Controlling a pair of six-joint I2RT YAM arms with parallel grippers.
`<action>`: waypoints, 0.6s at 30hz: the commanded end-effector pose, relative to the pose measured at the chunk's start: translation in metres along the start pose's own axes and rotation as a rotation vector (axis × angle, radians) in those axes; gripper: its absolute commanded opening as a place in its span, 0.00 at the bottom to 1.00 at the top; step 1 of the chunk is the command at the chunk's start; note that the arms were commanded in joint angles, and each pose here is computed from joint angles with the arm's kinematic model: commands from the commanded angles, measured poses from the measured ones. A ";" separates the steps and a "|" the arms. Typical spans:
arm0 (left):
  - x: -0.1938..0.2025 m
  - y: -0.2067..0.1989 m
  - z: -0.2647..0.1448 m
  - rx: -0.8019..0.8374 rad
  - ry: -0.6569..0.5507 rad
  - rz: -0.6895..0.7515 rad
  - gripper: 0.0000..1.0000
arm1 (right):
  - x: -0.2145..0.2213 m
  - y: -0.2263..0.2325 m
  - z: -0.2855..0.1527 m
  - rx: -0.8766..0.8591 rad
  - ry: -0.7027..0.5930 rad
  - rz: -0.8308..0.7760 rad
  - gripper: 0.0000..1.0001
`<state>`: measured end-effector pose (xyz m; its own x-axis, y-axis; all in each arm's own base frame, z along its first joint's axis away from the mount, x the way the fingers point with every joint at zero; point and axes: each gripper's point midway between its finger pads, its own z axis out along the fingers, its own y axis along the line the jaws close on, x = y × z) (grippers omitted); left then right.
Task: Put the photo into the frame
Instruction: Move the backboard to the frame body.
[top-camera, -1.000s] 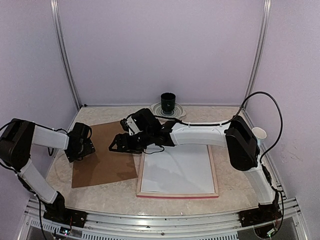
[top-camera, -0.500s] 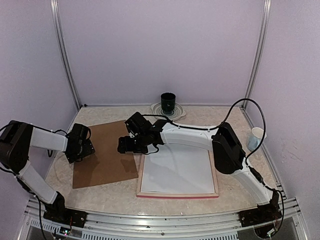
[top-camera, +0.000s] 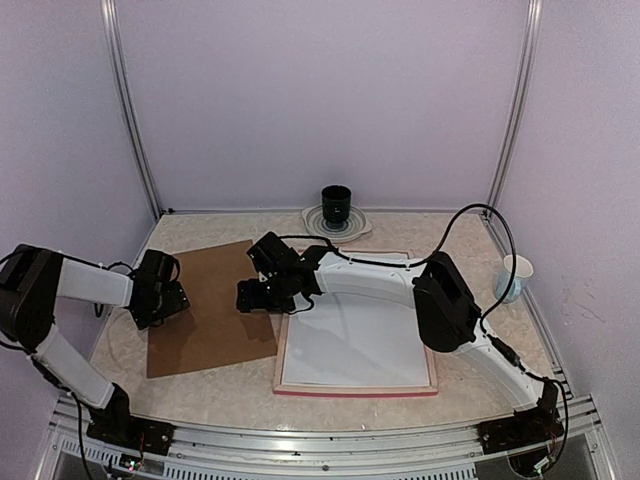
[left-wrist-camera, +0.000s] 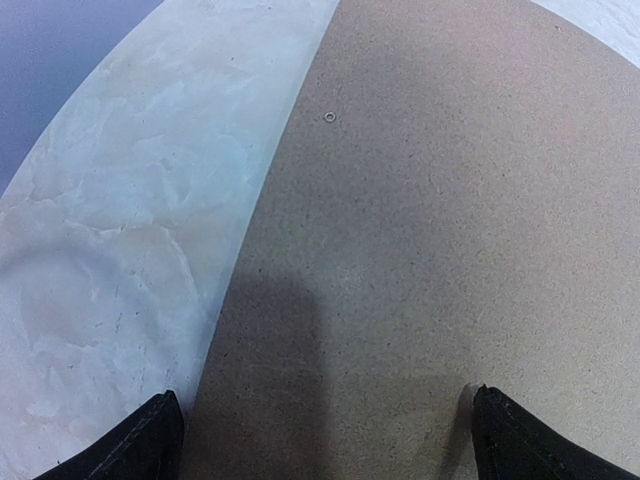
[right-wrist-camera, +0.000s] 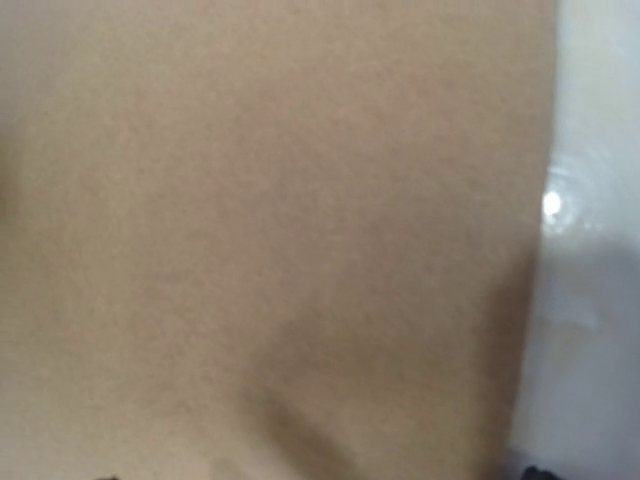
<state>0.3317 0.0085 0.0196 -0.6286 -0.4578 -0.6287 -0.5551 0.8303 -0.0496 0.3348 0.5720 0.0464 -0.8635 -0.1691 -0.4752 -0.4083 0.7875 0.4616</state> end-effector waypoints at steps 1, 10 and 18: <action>-0.001 -0.002 -0.004 0.028 -0.005 -0.011 0.99 | 0.014 0.003 0.016 -0.047 0.050 0.018 0.86; 0.000 -0.002 -0.004 0.028 -0.004 -0.010 0.99 | 0.009 0.046 -0.003 -0.256 0.054 0.008 0.86; -0.001 -0.001 -0.004 0.029 -0.006 -0.012 0.99 | -0.013 0.089 -0.055 -0.418 0.002 -0.067 0.86</action>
<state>0.3274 0.0172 0.0198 -0.6203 -0.4576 -0.6370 -0.5750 0.8177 -0.0275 0.3214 0.5851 0.0554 -0.8812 -0.1870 -0.4342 -0.4390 0.6648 0.6045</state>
